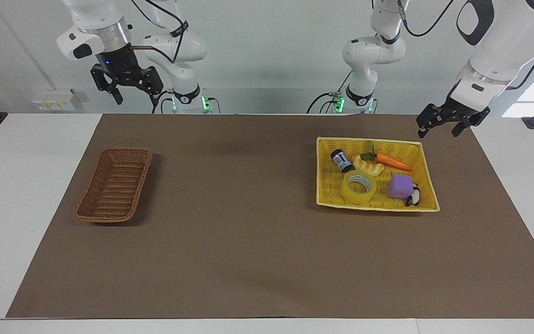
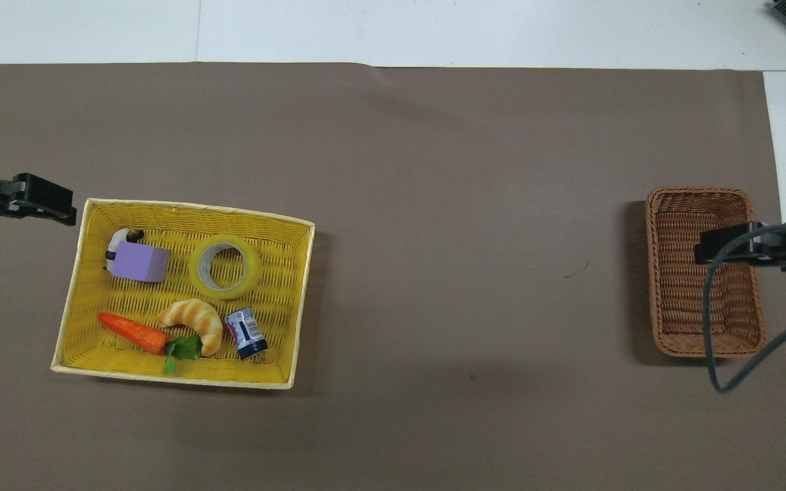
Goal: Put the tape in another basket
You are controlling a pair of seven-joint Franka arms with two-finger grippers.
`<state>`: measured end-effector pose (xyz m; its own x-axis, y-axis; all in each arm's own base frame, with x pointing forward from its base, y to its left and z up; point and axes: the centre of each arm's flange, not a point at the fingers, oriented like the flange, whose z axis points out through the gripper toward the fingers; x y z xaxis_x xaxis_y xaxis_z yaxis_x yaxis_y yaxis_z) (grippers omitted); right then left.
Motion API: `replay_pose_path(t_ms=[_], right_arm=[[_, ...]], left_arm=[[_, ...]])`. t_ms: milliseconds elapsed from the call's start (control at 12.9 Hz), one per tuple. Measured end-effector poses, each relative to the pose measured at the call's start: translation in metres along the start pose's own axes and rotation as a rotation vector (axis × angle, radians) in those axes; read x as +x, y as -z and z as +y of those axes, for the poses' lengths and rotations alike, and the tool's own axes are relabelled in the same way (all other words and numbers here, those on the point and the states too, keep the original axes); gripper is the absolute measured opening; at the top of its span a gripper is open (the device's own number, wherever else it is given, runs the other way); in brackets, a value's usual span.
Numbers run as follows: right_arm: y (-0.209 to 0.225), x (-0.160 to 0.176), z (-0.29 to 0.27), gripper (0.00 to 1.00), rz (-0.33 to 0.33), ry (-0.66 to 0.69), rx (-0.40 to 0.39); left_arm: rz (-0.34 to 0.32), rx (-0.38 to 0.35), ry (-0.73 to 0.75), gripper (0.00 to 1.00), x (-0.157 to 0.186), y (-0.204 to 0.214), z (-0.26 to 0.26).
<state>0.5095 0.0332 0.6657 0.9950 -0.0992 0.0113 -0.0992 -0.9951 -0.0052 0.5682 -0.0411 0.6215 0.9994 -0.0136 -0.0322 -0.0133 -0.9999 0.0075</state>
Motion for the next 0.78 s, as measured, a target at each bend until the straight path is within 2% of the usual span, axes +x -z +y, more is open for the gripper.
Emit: replay_pose_path(t_ms=[776], right_arm=[[-0.0003, -0.0005, 0.0001, 1.00, -0.001, 0.000, 0.000]], left_arm=[[-0.004, -0.001, 0.006, 1.00, 0.0005, -0.0021, -0.0055]])
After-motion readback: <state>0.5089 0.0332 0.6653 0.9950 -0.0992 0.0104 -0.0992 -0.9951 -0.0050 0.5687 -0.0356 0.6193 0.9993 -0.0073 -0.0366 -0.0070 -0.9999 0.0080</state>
